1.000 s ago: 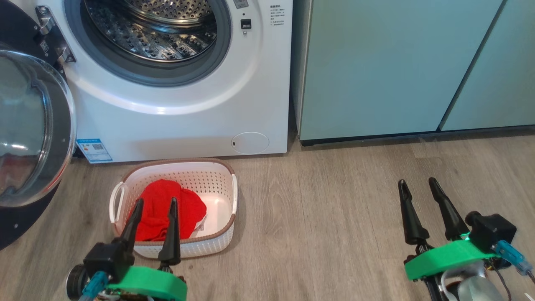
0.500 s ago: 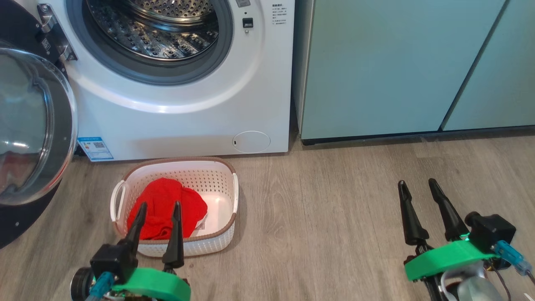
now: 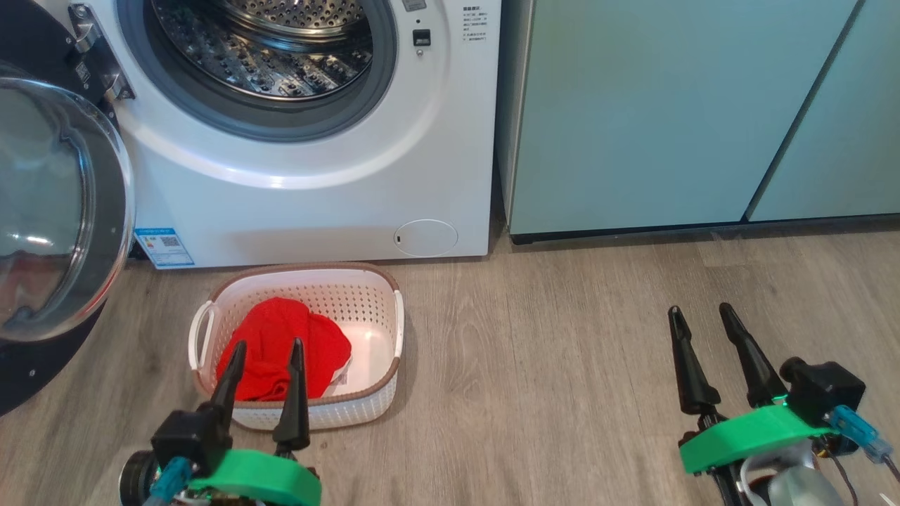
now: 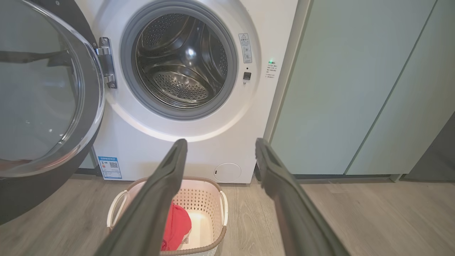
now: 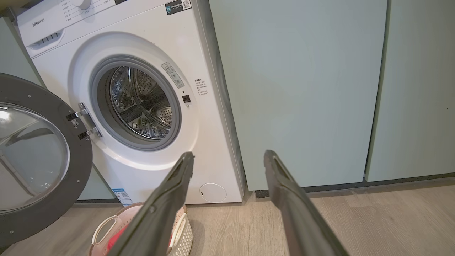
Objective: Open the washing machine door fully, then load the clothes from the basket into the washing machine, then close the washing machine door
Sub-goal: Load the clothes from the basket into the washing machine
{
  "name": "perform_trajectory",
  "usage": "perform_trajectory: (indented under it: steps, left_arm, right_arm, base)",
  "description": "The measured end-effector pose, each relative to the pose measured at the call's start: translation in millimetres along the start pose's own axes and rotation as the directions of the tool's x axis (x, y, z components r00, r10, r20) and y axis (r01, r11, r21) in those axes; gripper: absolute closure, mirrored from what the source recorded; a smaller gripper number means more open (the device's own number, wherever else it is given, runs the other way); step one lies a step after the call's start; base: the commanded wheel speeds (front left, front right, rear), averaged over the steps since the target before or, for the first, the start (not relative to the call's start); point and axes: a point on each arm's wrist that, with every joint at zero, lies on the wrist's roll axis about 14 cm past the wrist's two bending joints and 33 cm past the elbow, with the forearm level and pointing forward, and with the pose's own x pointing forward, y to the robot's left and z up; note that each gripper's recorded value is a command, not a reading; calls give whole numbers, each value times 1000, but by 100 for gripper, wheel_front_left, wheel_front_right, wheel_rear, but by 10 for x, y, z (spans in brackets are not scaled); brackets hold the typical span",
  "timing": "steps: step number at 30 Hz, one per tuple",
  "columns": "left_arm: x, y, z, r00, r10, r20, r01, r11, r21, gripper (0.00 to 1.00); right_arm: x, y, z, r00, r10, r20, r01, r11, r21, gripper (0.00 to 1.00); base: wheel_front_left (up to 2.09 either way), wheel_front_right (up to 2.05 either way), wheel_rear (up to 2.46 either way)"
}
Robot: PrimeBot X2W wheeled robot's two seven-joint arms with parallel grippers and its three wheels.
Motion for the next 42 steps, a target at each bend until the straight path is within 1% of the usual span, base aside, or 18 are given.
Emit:
perform_trajectory:
  steps: [3,10,22,26,30,36,42]
  left_arm:
    - [1,16,1,1000,6,-1,-6,999,-35,0]
    - [3,37,3,1000,11,0,-11,999,-40,0]
    - [7,45,9,1000,14,2,-14,999,-39,0]
    - [5,46,-4,1000,17,-2,-17,1000,-13,0]
    - [1,55,-14,1000,25,-5,-25,1000,-9,0]
    - [5,70,-13,999,33,-5,-33,999,-6,0]
    - [3,81,-16,999,38,-6,-38,999,-4,0]
  right_arm:
    - [5,6,-7,1000,2,-2,-2,1000,0,0]
    - [11,9,-20,1000,3,-6,-3,1000,0,0]
    - [20,15,-35,1000,4,-10,-4,1000,1,0]
    - [27,21,-40,1000,6,-11,-6,1000,1,0]
    - [33,28,-44,1000,9,-12,-8,1000,2,0]
    - [45,37,-51,1000,11,-14,-11,1000,2,0]
    - [47,42,-61,1000,12,-17,-12,1000,2,0]
  base:
    - [0,0,0]
    - [89,-89,0]
    - [195,-195,0]
    - [190,-186,-4]
    - [133,-133,0]
    - [67,-67,0]
    - [0,0,0]
